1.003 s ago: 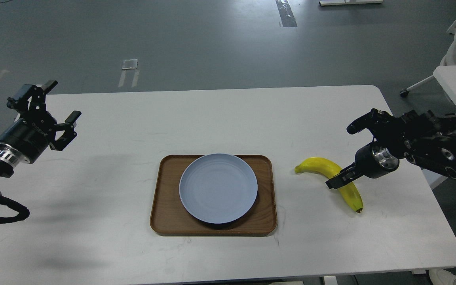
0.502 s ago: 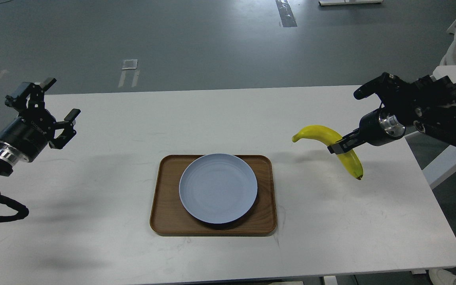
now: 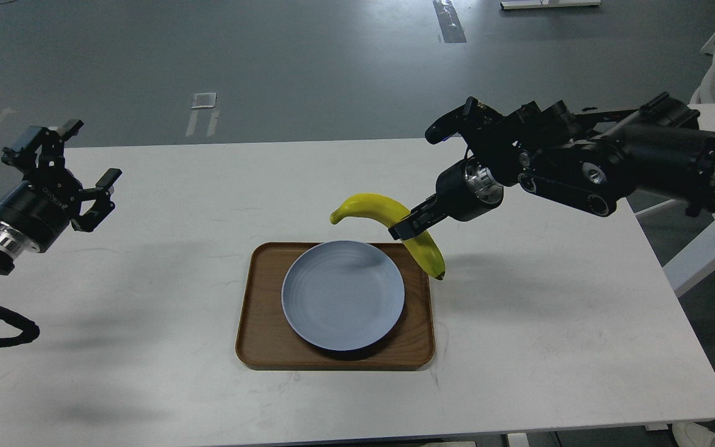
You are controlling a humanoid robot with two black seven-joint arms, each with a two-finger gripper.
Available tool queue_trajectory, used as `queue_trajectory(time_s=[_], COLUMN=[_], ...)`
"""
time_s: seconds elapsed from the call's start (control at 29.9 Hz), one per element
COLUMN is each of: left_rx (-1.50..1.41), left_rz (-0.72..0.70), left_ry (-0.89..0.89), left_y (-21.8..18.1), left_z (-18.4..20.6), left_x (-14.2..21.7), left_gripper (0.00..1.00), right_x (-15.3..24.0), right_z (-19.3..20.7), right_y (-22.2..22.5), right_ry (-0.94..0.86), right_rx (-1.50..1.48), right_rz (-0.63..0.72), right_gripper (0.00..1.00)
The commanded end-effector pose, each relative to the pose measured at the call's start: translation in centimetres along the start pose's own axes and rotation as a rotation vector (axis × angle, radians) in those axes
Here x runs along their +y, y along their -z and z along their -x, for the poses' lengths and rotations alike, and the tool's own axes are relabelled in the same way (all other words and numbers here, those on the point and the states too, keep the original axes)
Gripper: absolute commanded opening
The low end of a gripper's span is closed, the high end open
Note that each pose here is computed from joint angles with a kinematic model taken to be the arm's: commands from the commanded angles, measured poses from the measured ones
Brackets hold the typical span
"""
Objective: Place banana on plate with both arms
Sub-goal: 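Carry the banana over the plate and lower it onto the plate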
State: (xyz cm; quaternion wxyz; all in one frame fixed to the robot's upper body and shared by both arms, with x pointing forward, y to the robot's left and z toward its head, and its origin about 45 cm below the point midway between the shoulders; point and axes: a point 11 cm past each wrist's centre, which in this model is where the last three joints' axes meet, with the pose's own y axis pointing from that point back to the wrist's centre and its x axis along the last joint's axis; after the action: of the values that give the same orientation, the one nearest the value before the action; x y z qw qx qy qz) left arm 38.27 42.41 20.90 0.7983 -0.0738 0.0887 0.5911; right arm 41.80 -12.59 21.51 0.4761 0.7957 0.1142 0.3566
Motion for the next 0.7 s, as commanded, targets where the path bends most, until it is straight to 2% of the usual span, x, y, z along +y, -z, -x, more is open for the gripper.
queue_trajectory(time_s=[0.0, 0.13, 0.37, 0.43, 0.47, 0.53, 0.67], left_rx=[0.001, 0.003, 0.003, 0.002, 0.002, 0.002, 0.003], left_rz=[0.000, 0.001, 0.001, 0.000, 0.000, 0.000, 0.001], left_ry=[0.001, 0.000, 0.000, -0.002, -0.002, -0.002, 0.000], left_y=[0.1, 0.0, 0.0, 0.1, 0.1, 0.1, 0.0], left_z=[0.0, 0.0, 0.0, 0.0, 0.0, 0.0, 0.0], left_x=[0.0, 0.0, 0.0, 0.0, 0.0, 0.0, 0.0], left_gripper=[0.98, 0.98, 0.98, 0.98, 0.98, 0.98, 0.98], right_x=[-2.0, -4.0, -4.4, -4.5, -4.5, -4.7, -4.8], right_z=[-0.3, 0.1, 0.8, 1.1, 1.1, 1.3, 1.4], right_y=[1.9, 3.2, 2.3, 2.0, 2.0, 2.1, 2.1], right_ry=[0.011, 0.028, 0.030, 0.026, 0.026, 0.025, 0.021], right_rx=[-0.002, 0.005, -0.024, -0.045, -0.045, -0.062, -0.076], right_rz=[-0.037, -0.060, -0.048, -0.048, -0.048, -0.057, -0.066], right_gripper=[0.21, 0.21, 0.27, 0.37, 0.37, 0.47, 0.57])
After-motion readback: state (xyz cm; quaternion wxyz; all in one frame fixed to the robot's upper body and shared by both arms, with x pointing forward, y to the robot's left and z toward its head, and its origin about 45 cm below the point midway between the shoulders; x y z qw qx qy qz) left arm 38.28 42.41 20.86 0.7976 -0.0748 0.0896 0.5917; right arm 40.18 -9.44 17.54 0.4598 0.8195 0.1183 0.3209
